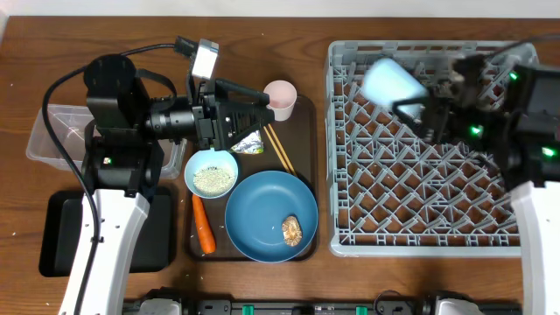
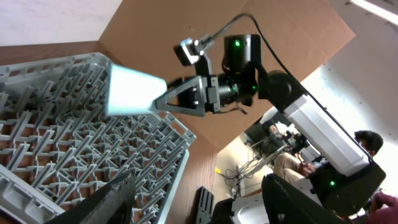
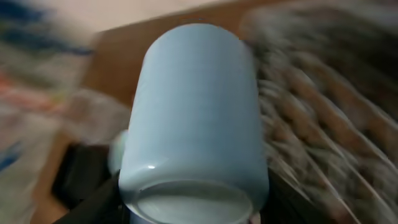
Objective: Sort waste into correct bins and load items into the dishwasher rack
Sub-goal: 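Place blue cup upside down in rack with right gripper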
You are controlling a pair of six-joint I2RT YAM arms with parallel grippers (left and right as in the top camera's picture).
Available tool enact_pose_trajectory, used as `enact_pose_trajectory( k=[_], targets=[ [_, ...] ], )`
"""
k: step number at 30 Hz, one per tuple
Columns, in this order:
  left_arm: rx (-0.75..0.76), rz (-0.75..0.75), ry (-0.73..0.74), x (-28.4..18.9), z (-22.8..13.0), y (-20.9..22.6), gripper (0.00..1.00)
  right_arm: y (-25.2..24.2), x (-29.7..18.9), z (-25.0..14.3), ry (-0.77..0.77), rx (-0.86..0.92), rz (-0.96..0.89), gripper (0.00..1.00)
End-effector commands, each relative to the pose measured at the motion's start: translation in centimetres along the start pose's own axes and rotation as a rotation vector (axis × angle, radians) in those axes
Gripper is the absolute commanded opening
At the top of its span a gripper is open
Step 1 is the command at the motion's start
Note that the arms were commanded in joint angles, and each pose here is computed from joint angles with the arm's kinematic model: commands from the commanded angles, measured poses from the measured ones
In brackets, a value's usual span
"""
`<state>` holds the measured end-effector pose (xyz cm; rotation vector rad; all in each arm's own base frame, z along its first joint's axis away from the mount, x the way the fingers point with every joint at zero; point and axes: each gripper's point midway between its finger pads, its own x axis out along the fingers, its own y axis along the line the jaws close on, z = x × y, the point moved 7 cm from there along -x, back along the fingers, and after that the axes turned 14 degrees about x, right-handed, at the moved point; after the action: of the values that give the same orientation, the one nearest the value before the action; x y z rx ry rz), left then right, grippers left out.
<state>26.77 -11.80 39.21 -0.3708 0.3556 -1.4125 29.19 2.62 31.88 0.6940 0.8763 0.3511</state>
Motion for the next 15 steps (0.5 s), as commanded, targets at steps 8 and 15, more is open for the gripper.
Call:
enact_pose_trajectory(
  k=[8,15],
  targets=[
    [0.021,-0.013,0.0,-0.2,0.4,-0.5,0.66,-7.4,-8.8,-2.1,-0.207,0.302,-0.658,0.48],
    [0.02,-0.013,0.0,-0.2,0.4,-0.5,0.66,-11.2,-10.7,-2.6,-0.203,0.471,-0.826,0.47]
  ],
)
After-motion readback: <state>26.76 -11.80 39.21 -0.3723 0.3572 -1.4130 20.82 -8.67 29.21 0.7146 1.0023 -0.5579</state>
